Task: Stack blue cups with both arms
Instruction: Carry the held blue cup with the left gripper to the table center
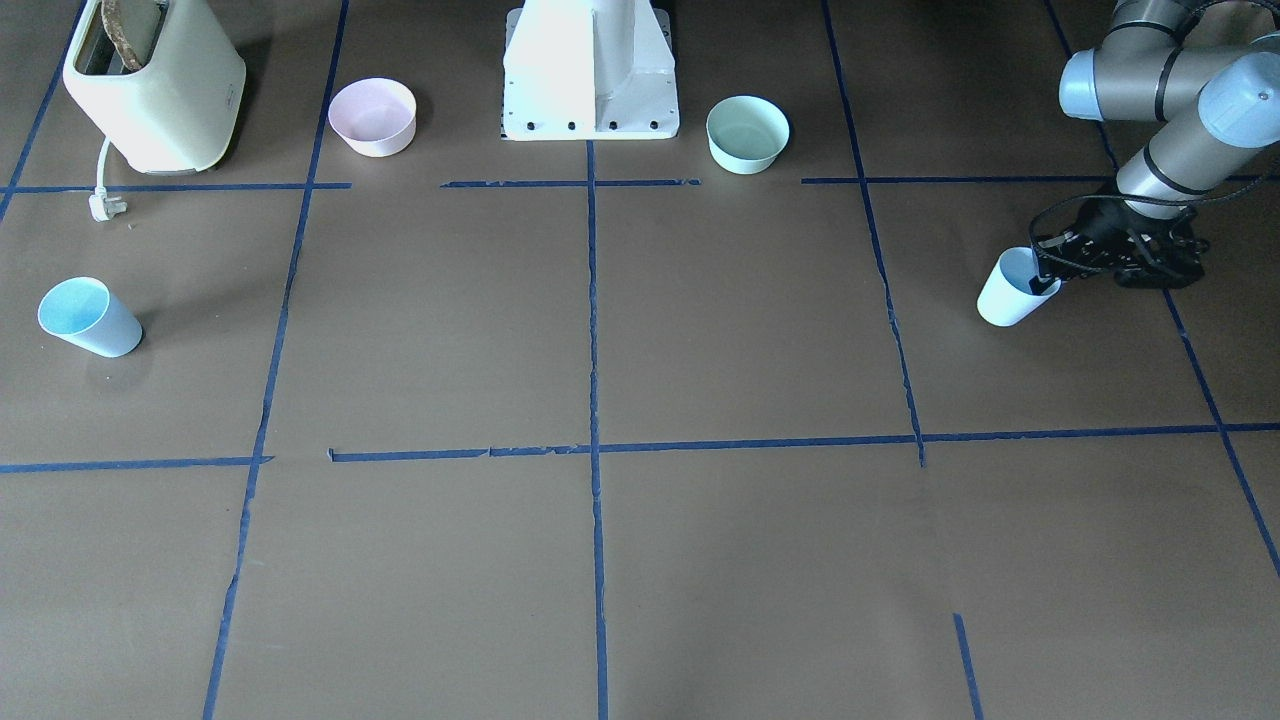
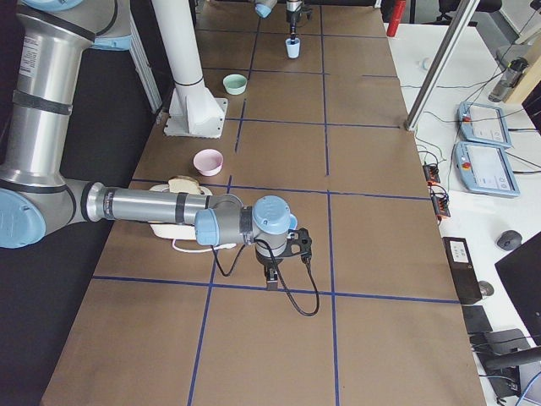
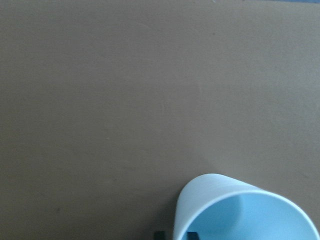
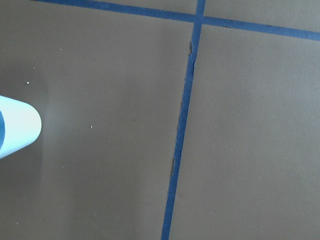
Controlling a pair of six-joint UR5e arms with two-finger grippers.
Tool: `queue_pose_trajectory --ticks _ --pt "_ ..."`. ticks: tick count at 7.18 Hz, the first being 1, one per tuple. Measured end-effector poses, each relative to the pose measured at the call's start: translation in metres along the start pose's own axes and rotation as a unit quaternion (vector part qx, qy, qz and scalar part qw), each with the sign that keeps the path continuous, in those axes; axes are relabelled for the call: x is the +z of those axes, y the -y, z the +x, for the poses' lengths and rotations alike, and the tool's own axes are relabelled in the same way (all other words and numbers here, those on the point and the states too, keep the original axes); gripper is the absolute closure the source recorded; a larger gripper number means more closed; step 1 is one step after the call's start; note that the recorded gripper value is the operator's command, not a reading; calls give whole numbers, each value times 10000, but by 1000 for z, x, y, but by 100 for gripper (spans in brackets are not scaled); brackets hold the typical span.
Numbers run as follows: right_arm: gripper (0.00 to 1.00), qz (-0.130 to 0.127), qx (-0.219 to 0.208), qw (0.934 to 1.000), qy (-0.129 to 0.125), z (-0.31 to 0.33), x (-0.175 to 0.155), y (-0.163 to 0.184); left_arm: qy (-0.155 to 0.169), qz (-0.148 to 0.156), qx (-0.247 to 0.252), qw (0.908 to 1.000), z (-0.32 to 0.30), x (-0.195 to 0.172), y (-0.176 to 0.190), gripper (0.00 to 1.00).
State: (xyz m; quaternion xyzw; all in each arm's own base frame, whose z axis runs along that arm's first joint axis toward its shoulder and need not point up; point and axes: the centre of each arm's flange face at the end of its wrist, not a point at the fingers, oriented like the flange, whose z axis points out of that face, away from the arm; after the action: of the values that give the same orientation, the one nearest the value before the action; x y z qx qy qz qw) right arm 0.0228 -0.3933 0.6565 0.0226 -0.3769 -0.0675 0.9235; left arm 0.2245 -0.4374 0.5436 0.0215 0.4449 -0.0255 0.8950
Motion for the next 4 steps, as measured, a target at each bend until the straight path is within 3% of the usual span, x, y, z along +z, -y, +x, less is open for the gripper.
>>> queue_pose_trajectory --ticks 2,4 --pt "0 -1 5 10000 0 0 0 0 -110 -91 -62 9999 101 -20 35 100" --pt "0 -5 13 10000 0 0 0 0 -95 -460 -245 9986 259 -19 41 100"
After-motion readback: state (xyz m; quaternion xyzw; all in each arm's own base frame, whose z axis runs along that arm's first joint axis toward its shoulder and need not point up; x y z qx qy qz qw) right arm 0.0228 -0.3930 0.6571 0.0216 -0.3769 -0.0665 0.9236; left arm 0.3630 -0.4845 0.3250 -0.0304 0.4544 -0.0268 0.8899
